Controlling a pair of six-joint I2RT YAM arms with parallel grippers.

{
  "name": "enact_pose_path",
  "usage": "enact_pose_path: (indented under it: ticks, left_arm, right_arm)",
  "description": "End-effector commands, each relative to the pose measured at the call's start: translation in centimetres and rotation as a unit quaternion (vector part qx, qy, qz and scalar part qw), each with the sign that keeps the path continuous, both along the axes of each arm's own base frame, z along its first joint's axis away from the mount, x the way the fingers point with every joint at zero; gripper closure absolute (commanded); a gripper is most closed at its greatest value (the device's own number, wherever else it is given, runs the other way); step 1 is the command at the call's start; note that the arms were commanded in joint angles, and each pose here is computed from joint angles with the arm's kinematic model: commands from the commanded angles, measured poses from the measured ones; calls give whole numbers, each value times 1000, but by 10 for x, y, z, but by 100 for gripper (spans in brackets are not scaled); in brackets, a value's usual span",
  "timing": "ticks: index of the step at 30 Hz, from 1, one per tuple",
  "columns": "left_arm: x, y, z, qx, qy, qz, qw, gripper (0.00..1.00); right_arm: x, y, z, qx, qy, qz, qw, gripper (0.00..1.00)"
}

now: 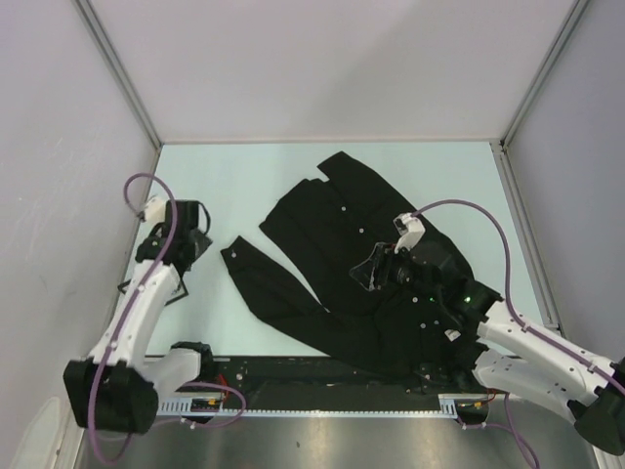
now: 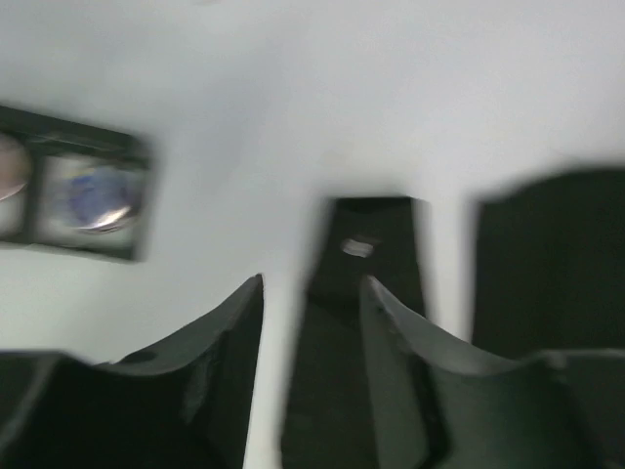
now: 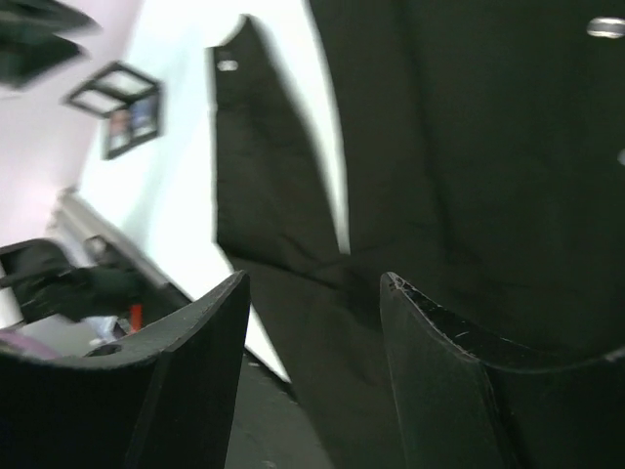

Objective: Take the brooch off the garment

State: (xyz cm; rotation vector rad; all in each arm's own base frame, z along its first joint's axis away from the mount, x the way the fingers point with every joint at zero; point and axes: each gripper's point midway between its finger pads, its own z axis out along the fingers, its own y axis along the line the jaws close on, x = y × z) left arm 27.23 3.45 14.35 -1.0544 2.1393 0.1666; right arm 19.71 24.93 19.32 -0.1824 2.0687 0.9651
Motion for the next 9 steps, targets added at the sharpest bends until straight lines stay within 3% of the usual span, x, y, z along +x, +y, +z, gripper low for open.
enact_pose_path:
  ticks: [1, 3, 6, 9]
  left_arm:
    - [27, -114, 99, -90, -208, -226, 947, 45]
    - [19, -168, 139, -113, -286, -325, 894, 28]
    - [-11, -216, 178, -135, -355, -415, 827, 18]
    - [-41, -248, 202, -140, -377, -489, 774, 10]
  right_arm:
    - [8, -41, 12, -56, -22, -64, 996, 38]
    - [5, -53, 20, -61, -36, -77, 995, 28]
    - [-3, -75, 42, -59, -78, -87, 991, 1]
    - [-4, -97, 74, -52, -105, -120, 986, 0]
